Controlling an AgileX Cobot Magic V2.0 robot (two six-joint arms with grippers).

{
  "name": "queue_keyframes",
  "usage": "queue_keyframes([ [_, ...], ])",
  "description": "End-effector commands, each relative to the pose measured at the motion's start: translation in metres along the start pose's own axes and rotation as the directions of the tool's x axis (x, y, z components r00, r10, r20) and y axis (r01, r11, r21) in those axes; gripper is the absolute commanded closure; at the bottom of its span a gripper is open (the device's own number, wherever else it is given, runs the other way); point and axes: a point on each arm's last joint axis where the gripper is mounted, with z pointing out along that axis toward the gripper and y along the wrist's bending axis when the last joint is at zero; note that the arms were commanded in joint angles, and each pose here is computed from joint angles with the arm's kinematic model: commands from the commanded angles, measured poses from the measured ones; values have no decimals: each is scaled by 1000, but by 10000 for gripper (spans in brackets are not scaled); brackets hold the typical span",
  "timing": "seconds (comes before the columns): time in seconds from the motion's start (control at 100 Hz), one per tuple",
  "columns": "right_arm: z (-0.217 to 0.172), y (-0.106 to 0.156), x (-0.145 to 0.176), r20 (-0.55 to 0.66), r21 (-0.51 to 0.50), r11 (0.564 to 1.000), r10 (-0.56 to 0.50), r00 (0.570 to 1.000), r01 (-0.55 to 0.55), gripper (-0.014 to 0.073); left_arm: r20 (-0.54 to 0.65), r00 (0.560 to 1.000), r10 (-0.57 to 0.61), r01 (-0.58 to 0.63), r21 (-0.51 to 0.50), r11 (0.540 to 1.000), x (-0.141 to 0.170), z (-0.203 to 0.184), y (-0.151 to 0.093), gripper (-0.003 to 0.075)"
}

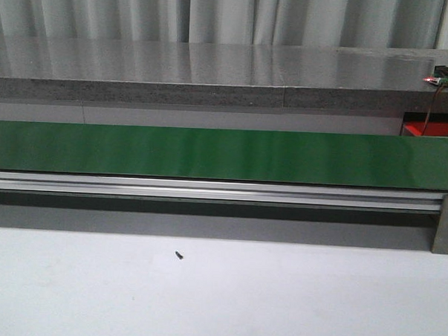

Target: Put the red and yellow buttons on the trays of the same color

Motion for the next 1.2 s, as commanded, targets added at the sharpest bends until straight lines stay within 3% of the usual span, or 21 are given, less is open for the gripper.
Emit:
queue_keyframes([
  [0.0, -3, 1, -14, 116, -9, 1000, -12, 993, 13, 718, 92, 996, -15, 16, -7, 1000, -14, -6, -1, 740],
  [0.3, -3, 1, -14, 116, -9, 1000, -12, 993, 13, 718, 102, 995, -3, 7, -45, 999, -13, -4, 4, 740],
  [0.44, -3, 1, -14, 116, -9, 1000, -12, 993, 13, 718, 134, 987, -89, 101, -89, 991, -4, 5, 8, 740],
  [0.55, -3, 1, -14, 116, -9, 1000, -12, 993, 13, 718, 251, 966, -55, 82, -96, 992, 3, 7, 4, 740],
  [0.68, -3, 1, -14, 116, -9, 1000, -12, 993, 13, 718, 438, 898, 40, 13, -116, 993, 9, 1, 2, 740],
  [1.19, -3, 1, -14, 116, -9, 1000, -12, 993, 13, 718, 509, 857, 74, -7, -133, 991, 87, -21, 1, 740],
])
